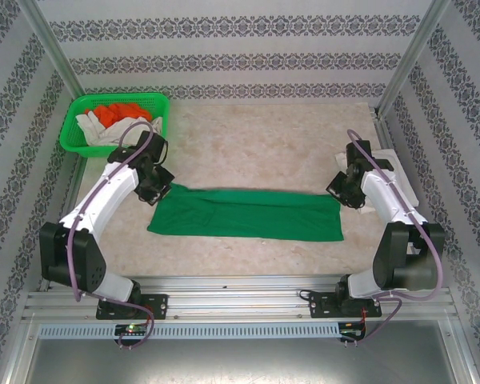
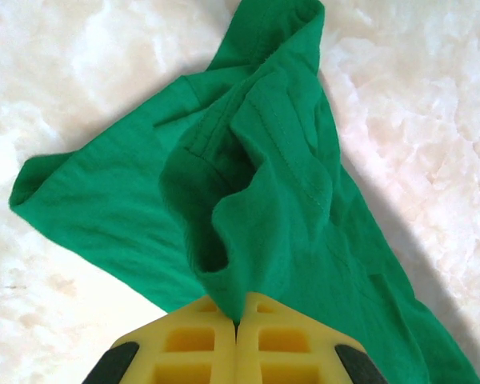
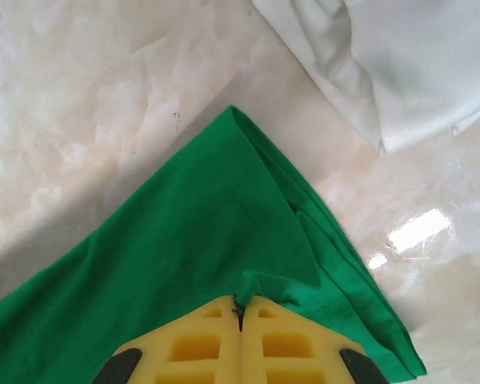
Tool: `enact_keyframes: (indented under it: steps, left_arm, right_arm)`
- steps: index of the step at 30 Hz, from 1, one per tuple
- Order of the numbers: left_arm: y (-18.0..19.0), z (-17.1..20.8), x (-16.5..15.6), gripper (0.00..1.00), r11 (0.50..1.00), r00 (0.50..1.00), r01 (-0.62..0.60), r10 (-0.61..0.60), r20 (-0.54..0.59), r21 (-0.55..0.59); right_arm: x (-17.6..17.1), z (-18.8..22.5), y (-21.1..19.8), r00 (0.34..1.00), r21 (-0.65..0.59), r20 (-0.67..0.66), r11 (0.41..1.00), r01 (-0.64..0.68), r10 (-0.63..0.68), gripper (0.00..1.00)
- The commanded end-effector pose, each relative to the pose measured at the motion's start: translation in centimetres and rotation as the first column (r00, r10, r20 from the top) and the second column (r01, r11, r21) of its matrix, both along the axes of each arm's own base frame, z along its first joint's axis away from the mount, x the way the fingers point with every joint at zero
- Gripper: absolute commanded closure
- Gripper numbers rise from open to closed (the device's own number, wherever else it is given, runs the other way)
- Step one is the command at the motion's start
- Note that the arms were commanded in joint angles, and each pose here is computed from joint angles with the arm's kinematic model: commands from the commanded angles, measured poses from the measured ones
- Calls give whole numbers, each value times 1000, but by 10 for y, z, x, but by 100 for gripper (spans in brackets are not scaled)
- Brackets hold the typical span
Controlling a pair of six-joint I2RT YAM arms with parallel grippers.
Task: Fold and stack the t-shirts
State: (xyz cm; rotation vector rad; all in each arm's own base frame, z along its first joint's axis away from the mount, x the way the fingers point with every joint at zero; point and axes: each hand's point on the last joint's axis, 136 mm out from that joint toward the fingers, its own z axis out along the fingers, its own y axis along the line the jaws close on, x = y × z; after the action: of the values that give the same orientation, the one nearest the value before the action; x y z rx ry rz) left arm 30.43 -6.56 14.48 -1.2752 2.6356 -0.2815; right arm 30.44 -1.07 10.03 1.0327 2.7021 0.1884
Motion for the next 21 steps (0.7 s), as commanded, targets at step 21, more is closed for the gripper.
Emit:
enact_keyframes:
  steps: [21]
  left_arm:
    - [12, -28, -52, 100, 999, 993, -30, 33, -117, 27]
  right_arm:
    - [41, 32, -12, 988, -32, 154, 999, 15, -10, 100]
